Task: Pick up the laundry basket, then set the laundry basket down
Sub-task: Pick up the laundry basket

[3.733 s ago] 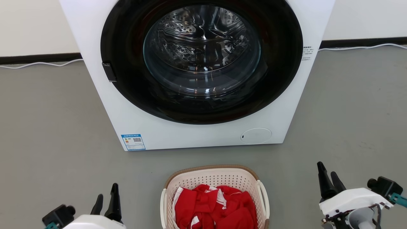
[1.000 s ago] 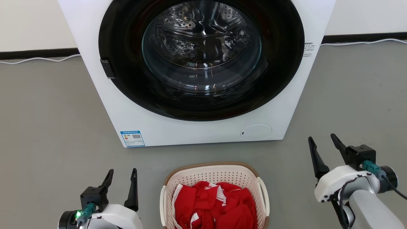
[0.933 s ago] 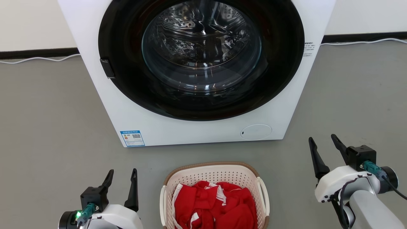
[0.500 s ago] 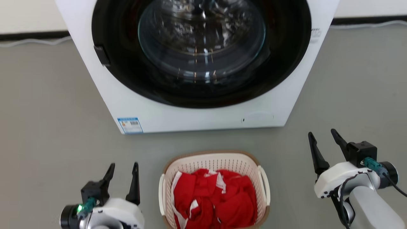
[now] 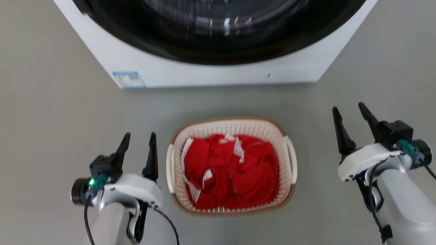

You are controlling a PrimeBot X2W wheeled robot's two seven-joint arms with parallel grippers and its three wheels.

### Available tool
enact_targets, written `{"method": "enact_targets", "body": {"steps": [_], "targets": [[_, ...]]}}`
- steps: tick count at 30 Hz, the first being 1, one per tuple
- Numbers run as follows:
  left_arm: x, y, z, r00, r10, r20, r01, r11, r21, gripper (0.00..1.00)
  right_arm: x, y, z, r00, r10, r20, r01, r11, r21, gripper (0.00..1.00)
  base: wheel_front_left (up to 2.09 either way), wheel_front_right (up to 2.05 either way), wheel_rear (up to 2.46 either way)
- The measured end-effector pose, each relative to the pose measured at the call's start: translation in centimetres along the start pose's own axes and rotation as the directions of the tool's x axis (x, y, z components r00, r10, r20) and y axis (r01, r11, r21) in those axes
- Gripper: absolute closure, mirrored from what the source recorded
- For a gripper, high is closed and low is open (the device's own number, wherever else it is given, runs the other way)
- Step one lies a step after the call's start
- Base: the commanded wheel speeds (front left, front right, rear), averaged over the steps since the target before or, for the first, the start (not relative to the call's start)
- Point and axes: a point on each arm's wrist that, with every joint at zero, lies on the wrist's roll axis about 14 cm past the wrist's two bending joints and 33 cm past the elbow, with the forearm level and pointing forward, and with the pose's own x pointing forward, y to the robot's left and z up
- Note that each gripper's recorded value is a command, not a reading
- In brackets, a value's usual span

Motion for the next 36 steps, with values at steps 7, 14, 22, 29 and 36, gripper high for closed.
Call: {"method": "enact_targets", "body": {"steps": [7, 14, 22, 29, 36], "targets": [[2.6, 0.9, -3.0, 0.998, 0.008, -0.064, -0.010, 1.000, -0.030, 0.00, 2.8, 0.0, -4.0, 0.997, 0.013, -0.070, -0.012, 1.000, 0.021, 0.00, 0.00, 0.00, 0.00], [4.6, 1.4, -6.4, 0.990, 0.003, -0.138, -0.010, 0.999, -0.049, 0.00, 5.0, 0.4, -8.0, 0.990, 0.039, -0.138, -0.033, 0.999, 0.042, 0.00, 0.00, 0.00, 0.00], [7.0, 2.0, -10.7, 0.975, -0.005, -0.223, -0.014, 0.996, -0.083, 0.00, 7.4, 2.0, -13.3, 0.969, 0.092, -0.230, -0.079, 0.995, 0.066, 0.00, 0.00, 0.00, 0.00], [7.2, 2.1, -12.8, 0.961, -0.015, -0.275, -0.009, 0.996, -0.086, 0.00, 7.6, 3.0, -15.6, 0.955, 0.109, -0.276, -0.087, 0.992, 0.093, 0.00, 0.00, 0.00, 0.00], [7.1, 1.0, -14.2, 0.944, -0.064, -0.322, 0.029, 0.993, -0.113, 0.00, 6.7, 2.7, -17.2, 0.938, 0.090, -0.334, -0.059, 0.993, 0.102, 0.00, 0.00, 0.00, 0.00]]}}
